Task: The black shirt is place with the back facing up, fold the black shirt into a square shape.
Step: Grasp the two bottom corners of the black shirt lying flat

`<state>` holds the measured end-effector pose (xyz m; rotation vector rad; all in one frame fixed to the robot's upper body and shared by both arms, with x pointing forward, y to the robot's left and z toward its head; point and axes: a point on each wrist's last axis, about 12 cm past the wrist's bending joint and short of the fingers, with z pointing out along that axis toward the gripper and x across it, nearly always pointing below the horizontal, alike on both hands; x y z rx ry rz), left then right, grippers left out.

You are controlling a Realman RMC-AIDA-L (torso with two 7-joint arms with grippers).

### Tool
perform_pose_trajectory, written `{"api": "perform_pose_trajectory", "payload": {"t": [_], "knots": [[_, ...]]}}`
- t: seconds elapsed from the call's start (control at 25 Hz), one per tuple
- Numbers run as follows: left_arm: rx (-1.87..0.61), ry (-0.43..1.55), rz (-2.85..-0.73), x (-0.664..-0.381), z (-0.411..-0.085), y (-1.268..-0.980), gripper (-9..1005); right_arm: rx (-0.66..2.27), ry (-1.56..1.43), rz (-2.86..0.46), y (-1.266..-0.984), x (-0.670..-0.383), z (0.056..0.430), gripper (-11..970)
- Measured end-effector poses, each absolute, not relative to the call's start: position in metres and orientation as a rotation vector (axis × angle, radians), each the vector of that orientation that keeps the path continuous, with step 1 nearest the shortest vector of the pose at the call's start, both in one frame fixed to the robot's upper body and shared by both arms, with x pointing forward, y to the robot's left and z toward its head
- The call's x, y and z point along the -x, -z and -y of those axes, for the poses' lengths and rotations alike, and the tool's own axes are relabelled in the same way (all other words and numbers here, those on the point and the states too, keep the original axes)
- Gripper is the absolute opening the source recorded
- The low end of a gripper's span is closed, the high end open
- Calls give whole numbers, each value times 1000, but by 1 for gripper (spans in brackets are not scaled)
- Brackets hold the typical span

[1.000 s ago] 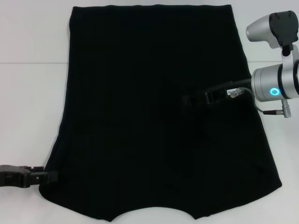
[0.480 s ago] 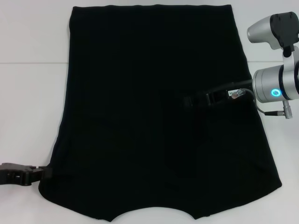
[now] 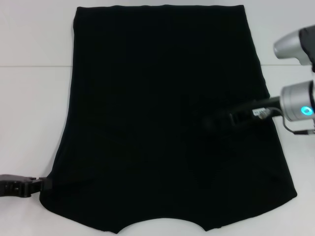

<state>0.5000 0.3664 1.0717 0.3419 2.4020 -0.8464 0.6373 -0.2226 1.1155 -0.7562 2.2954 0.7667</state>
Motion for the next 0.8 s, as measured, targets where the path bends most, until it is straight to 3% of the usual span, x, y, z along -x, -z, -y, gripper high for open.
{"api": "perform_pose_trajectory", "payload": {"t": [0.56,0.8], "knots": [[-242,902,-2390,-486,-375,-1068,29,528,-871,-2420,-1106,-582,329,577],[-221,913,-2391,-483,-375,-1066,29,479,-841,-2529,-1095,-565,351,575]]}}
